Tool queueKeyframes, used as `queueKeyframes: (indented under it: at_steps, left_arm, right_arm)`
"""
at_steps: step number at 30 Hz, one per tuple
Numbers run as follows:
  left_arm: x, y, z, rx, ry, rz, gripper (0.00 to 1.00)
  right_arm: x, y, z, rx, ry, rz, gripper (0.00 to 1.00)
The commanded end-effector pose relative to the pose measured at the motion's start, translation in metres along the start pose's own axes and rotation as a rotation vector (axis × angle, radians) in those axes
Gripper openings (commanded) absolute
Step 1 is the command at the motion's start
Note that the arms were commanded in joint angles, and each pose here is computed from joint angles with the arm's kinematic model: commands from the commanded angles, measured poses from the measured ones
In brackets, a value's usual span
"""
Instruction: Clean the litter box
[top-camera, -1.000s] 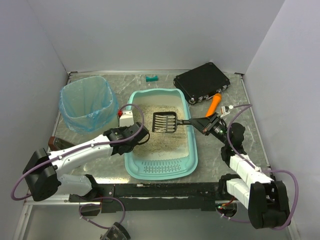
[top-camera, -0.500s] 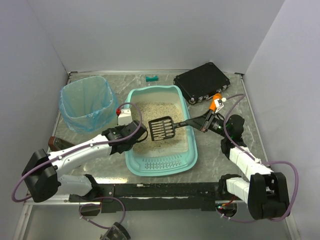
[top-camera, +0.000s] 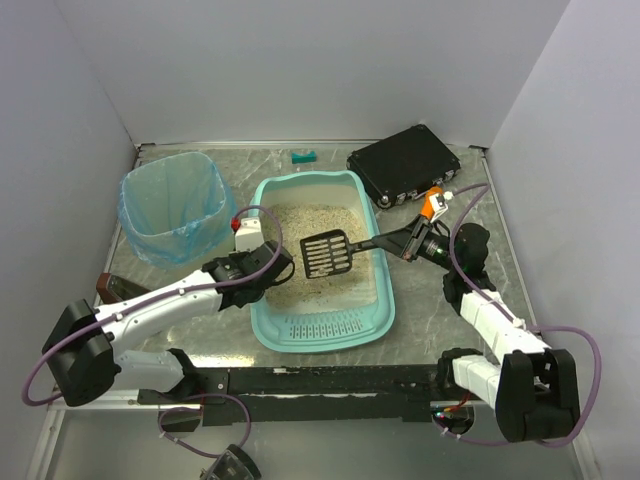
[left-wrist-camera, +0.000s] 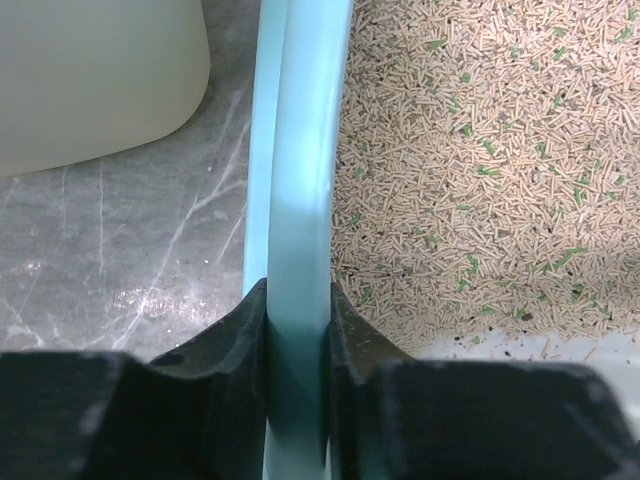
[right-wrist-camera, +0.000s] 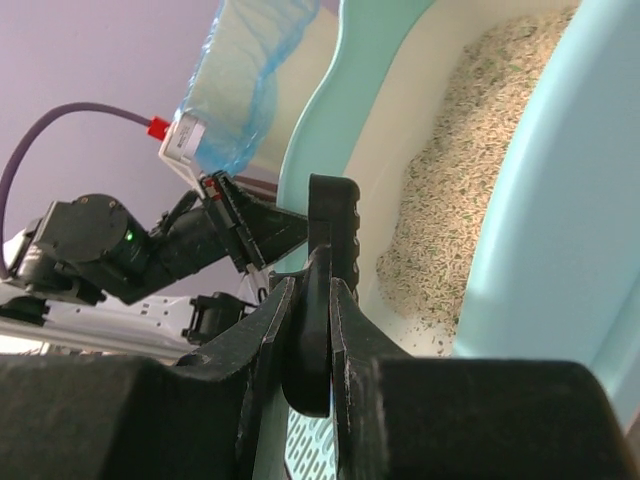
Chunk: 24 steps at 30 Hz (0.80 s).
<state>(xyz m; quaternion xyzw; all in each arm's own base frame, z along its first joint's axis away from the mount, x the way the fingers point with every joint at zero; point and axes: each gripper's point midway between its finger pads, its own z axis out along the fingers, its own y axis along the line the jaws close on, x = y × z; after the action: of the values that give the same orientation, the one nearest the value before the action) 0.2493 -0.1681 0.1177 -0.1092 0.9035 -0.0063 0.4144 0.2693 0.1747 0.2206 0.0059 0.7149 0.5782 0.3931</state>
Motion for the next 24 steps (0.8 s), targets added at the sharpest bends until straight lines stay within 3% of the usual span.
queueKeyframes:
  at_steps: [1, 4, 6, 8, 9, 12, 18, 24]
  left_arm:
    - [-0.052, -0.036, -0.013, 0.102, -0.122, -0.265, 0.3]
    - [-0.056, -0.035, -0.018, 0.122, -0.13, -0.277, 0.46]
    - [-0.061, -0.034, -0.025, 0.144, -0.139, -0.288, 0.65]
    - [-0.063, -0.035, -0.03, 0.173, -0.143, -0.284, 0.76]
    - [-0.068, -0.036, -0.036, 0.2, -0.154, -0.299, 0.88]
    - [-0.074, -0.038, -0.046, 0.257, -0.166, -0.297, 0.99]
    - [-0.077, -0.035, -0.067, 0.361, -0.175, -0.297, 0.99]
    - [-0.068, -0.017, -0.082, 0.4, -0.16, -0.324, 0.97]
  right_arm:
    - [-0.023, 0.012, -0.002, 0.037, -0.074, -0.069, 0.0]
    - [-0.027, 0.012, -0.003, 0.056, -0.091, -0.055, 0.0]
    - [-0.031, 0.017, -0.003, 0.056, -0.1, -0.064, 0.0]
    - [-0.037, 0.019, -0.003, 0.076, -0.117, -0.052, 0.0]
    - [-0.04, 0.02, -0.003, 0.082, -0.125, -0.048, 0.0]
    - [-0.048, 0.021, -0.003, 0.116, -0.151, -0.004, 0.0]
    - [-0.062, 0.04, 0.0, 0.095, -0.19, 0.017, 0.0]
    - [-0.079, 0.056, 0.013, 0.115, -0.212, 0.14, 0.0]
